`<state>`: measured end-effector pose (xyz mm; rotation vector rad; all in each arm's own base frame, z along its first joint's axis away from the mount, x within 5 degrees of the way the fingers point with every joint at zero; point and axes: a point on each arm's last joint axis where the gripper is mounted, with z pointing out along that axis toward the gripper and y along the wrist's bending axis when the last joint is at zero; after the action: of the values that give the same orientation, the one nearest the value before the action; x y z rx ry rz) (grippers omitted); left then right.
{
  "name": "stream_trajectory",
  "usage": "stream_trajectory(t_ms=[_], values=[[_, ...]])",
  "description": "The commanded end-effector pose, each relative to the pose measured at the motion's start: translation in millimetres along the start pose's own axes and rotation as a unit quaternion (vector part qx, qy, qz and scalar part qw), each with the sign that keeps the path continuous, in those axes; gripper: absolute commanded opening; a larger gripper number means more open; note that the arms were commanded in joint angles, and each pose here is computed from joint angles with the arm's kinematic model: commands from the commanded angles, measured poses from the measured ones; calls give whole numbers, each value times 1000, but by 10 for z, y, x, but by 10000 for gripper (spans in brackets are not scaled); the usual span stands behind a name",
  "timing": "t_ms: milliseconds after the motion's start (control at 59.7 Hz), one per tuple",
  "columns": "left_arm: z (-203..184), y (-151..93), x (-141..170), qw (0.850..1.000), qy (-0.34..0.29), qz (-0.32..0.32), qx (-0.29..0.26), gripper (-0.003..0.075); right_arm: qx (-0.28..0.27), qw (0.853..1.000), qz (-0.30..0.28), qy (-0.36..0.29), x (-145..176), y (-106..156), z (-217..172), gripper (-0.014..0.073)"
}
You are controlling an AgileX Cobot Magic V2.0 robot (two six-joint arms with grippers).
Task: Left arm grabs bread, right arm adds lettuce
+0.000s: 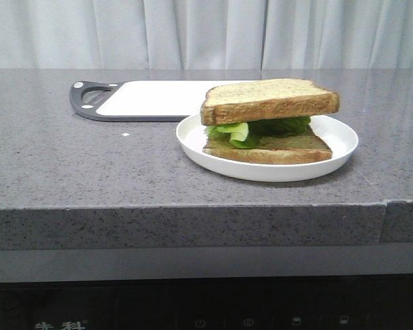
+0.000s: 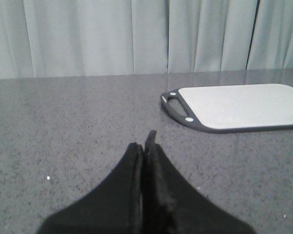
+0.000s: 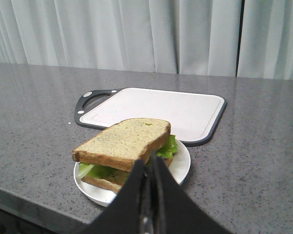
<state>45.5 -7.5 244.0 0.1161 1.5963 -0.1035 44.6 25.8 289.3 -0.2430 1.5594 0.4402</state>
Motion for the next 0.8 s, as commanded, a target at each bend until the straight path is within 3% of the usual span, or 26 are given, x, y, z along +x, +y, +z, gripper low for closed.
stream_trajectory(t_ms=[0, 352, 787], values=[[-10, 8, 13, 999, -40, -4, -6, -20, 12, 999, 3, -49, -154, -10, -12, -61], [100, 18, 392, 1000, -28, -6, -11, -20, 11, 999, 3, -47, -150, -9, -11, -61], [102, 18, 403, 1000, -22, -6, -11, -20, 11, 999, 3, -45, -147, -8, -11, -61]])
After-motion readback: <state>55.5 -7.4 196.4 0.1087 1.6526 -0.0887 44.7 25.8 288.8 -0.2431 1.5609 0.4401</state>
